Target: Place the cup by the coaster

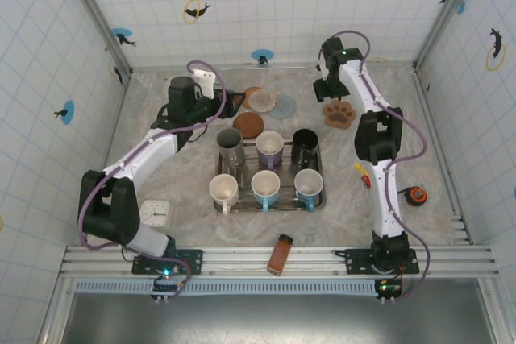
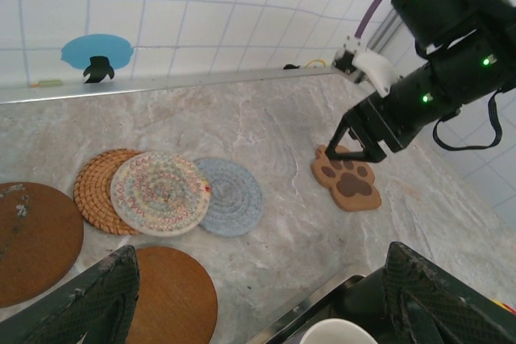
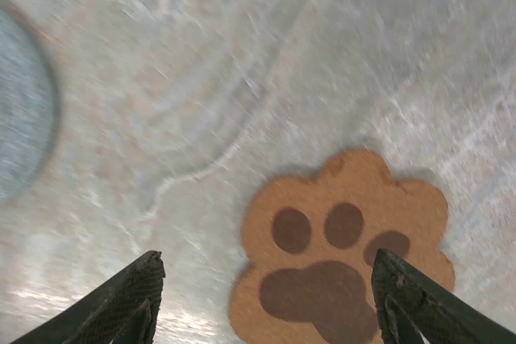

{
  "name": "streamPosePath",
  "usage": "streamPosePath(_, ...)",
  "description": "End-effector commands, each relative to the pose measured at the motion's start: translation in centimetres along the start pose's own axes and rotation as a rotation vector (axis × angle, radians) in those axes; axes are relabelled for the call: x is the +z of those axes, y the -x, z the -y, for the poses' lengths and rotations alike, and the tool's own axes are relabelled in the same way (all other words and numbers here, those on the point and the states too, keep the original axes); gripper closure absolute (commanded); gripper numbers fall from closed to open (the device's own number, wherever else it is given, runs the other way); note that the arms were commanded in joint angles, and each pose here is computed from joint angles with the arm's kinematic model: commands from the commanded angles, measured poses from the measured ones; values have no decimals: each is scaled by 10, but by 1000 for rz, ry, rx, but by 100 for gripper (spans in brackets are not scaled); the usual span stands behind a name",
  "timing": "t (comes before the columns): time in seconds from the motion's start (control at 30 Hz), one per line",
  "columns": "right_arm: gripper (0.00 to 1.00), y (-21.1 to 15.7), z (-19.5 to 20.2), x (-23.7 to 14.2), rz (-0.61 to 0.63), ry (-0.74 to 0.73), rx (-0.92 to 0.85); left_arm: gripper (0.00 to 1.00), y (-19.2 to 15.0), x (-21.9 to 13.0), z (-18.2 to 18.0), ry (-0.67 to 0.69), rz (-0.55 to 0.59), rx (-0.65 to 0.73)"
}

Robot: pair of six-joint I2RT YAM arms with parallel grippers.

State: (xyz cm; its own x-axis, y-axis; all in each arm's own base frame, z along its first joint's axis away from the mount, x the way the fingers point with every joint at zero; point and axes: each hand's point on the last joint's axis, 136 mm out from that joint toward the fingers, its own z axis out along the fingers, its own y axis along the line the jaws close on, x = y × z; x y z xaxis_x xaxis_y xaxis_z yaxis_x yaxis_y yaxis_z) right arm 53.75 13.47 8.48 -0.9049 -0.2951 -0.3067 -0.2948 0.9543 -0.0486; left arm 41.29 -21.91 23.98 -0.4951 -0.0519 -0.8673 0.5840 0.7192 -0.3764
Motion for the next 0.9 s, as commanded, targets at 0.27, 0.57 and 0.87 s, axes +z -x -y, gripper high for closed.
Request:
streamPosePath(0.27,66,46,-100,-5,174,236,23,22,33,-6,17,-15,55,50)
streamPosePath(0.57,100,62,-136,30,212,324,115,22,26,1,17,-12,34,47)
streamPosePath(0.87,100,60,-133,65,196,302,194,22,22,6,15,1,17,45)
